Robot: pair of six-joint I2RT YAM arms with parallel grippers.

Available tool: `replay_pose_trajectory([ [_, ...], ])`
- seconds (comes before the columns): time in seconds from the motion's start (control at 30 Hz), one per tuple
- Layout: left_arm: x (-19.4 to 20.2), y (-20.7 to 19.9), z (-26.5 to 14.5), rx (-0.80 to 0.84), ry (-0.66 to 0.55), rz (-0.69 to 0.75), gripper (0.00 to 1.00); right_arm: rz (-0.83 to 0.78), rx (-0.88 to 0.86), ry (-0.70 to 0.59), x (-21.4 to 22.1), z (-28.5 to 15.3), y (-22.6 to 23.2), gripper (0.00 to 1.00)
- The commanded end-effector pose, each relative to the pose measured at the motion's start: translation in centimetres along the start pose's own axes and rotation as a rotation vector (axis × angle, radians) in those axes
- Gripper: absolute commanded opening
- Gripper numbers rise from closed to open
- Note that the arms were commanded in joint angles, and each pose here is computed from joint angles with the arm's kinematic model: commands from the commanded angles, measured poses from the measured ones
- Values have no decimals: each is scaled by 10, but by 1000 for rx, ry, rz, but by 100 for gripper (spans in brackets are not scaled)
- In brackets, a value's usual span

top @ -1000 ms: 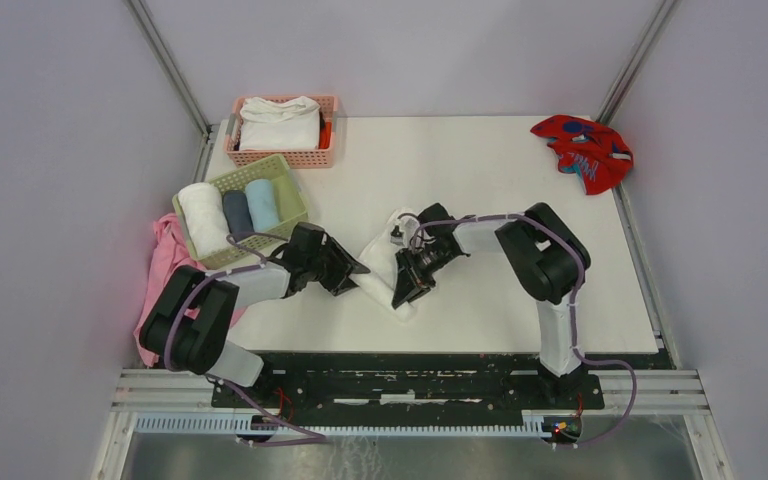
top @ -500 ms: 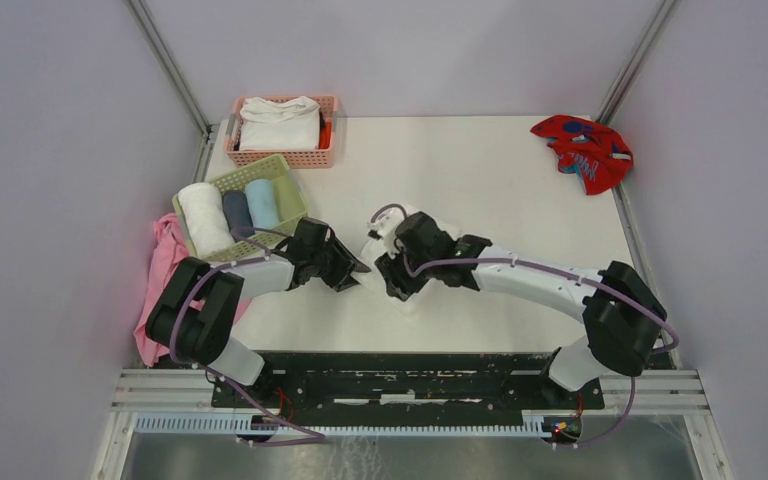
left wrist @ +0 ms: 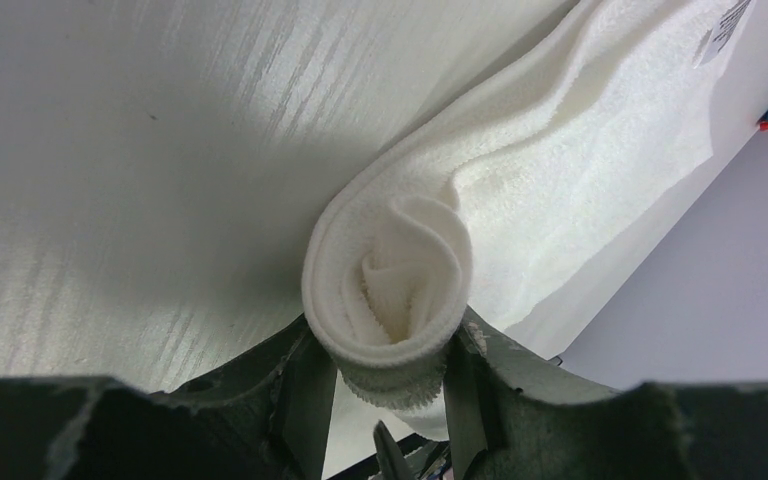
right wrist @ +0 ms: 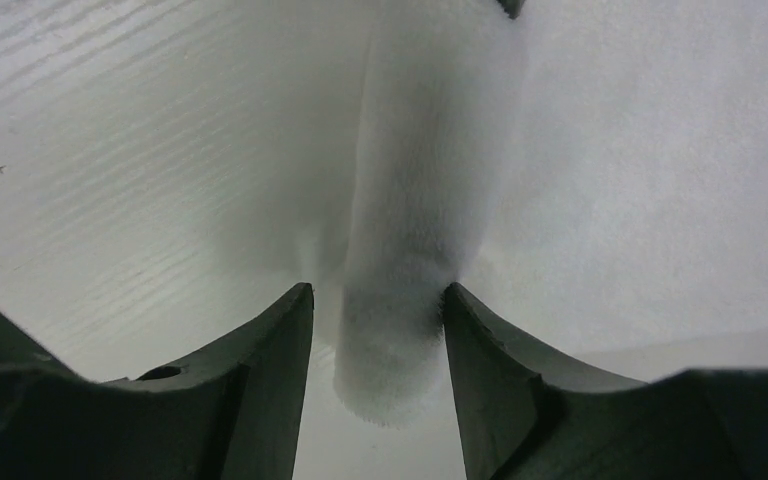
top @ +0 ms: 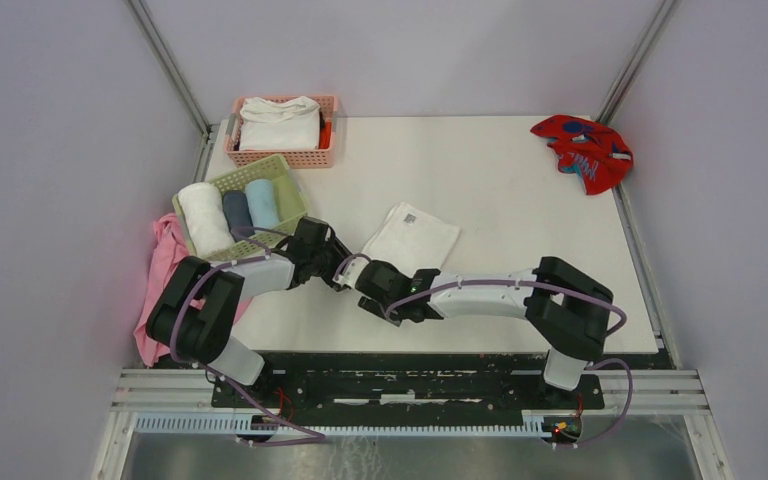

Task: Roll the towels
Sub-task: Roll the towel at the center of the board.

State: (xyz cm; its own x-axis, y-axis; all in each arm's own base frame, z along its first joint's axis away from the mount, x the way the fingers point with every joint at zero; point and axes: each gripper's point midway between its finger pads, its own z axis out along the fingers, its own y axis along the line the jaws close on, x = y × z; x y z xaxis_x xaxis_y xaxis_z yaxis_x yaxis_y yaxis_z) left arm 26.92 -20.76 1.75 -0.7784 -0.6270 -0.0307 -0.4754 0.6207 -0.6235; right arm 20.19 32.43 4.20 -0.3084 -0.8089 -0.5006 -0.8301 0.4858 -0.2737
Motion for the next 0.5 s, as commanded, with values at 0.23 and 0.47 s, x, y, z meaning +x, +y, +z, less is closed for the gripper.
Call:
replay_pose_trajectory([
  [0.23,10,80,4,-284,13,56,52,-98,77,103,13,28,0,52],
  [0.47,-3,68,-16,-236,-60,52,62,12,-189,78,7,18,25,23],
])
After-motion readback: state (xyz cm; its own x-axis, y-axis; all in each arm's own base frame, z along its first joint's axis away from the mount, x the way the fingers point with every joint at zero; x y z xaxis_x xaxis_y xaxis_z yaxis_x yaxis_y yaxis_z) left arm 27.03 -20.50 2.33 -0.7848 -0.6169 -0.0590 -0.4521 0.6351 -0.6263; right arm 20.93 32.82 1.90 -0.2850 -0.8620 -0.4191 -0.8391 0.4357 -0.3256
